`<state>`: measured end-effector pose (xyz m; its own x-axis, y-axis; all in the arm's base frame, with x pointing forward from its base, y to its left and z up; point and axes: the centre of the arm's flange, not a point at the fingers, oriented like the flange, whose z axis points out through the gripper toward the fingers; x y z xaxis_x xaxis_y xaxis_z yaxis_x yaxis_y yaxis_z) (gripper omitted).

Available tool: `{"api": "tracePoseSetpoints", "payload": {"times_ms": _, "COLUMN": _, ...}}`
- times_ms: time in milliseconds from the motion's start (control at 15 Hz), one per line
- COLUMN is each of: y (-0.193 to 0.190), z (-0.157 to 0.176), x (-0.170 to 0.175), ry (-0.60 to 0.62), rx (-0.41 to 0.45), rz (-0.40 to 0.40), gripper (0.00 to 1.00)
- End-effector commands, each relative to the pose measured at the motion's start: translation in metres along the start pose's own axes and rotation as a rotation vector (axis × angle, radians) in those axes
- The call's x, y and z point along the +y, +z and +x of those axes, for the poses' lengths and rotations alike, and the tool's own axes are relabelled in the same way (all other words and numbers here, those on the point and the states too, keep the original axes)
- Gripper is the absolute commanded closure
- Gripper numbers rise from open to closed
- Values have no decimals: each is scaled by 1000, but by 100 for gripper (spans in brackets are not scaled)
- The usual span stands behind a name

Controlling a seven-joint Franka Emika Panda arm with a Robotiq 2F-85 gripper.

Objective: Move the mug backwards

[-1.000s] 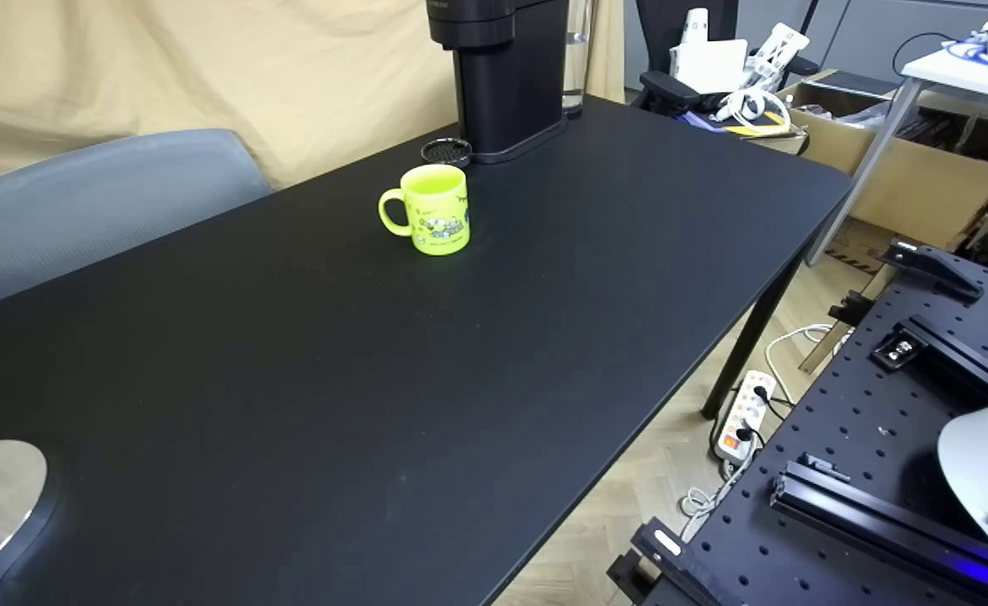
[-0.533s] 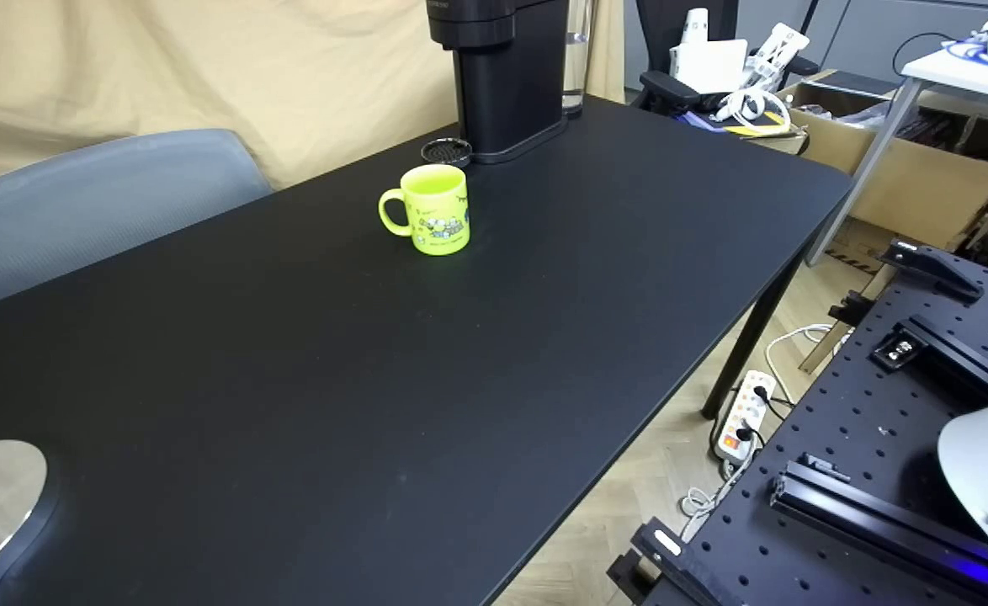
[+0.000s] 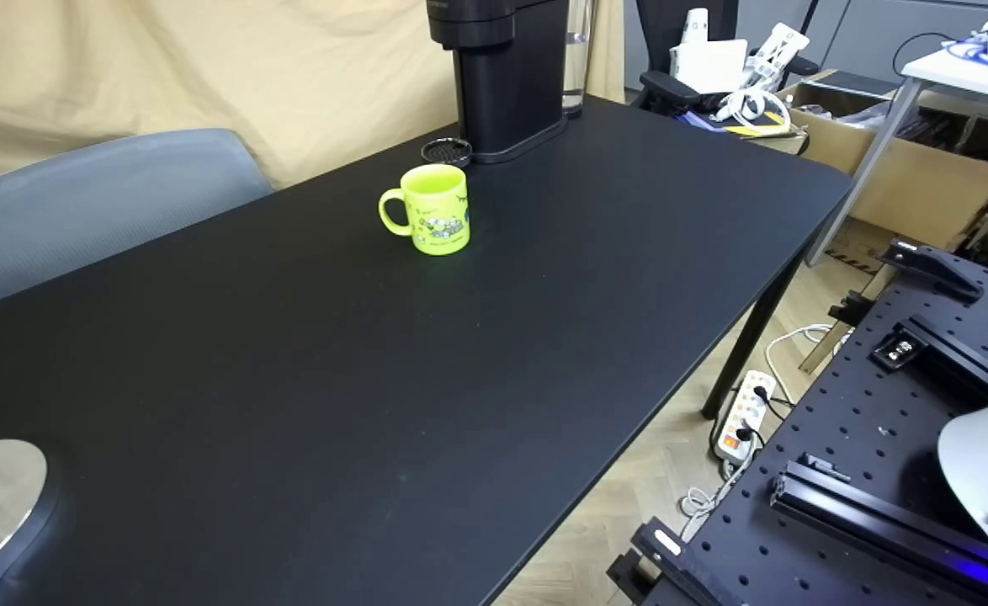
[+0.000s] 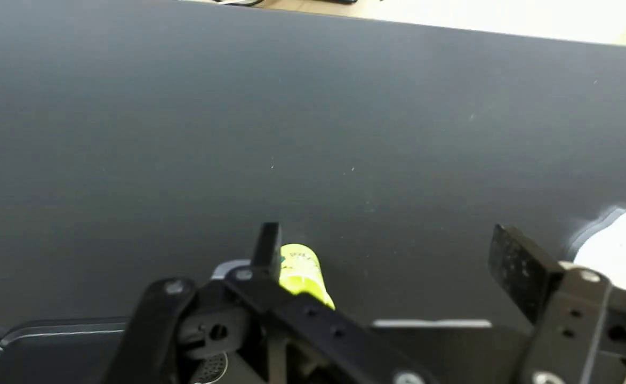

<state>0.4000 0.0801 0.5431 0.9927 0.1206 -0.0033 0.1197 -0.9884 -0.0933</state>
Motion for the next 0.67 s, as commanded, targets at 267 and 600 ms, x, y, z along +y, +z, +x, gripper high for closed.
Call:
{"api": "tracePoseSetpoints", "payload": {"times_ms": 267, "y": 61, "z": 147, "x": 60, "ry": 88, "rx": 43, "rz": -111, "gripper": 0}}
{"api": "tracePoseSetpoints", "payload": {"times_ms": 600, "y": 110, "z": 195, "x": 58, "ry": 50, "rx": 114, "rz": -166, "gripper": 0}}
